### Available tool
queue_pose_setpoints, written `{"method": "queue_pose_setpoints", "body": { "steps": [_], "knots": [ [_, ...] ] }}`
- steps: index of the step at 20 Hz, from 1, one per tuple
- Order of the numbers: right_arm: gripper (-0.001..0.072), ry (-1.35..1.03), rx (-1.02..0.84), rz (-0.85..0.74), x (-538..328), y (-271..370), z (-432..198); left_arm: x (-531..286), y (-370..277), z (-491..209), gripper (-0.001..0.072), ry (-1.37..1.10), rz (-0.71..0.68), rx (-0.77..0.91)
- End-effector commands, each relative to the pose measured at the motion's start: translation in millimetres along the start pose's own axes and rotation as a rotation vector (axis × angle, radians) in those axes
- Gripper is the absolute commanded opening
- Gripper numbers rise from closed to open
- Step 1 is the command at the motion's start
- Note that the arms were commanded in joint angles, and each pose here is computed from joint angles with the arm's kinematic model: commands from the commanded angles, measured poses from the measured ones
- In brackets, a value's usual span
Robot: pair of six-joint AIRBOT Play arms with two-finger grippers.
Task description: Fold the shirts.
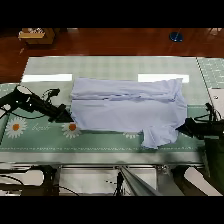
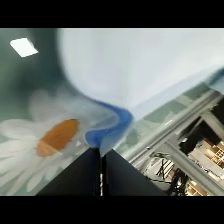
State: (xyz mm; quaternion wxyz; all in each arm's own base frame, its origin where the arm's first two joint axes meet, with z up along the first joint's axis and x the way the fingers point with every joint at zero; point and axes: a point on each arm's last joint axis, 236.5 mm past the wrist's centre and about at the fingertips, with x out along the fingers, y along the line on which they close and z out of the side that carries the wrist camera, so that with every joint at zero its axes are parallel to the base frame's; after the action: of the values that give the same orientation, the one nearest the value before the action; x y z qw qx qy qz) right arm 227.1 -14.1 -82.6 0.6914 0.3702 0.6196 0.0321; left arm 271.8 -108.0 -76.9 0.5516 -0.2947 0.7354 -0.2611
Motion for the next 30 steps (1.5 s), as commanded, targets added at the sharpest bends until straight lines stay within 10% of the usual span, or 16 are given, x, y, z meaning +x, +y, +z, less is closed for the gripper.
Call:
{"method": "queue_pose_setpoints", "body": {
  "steps": [1, 10, 30],
  "knots": [
    [0.0032, -0.039, -0.103, 0.205, -29, 62, 20, -30, -41, 13, 0.0022, -0.083, -0.068, 0.107],
    [0.0031, -0.540, -0.215, 0.239, -141, 134, 153, -110, -95, 99, 0.0021, -0.527, -0.090, 0.196],
    [0.0052, -0.569, -0.074, 0.056, -9, 74, 258, -52, -28, 221, 0.0029, -0.500, -0.128, 0.045]
  ]
}}
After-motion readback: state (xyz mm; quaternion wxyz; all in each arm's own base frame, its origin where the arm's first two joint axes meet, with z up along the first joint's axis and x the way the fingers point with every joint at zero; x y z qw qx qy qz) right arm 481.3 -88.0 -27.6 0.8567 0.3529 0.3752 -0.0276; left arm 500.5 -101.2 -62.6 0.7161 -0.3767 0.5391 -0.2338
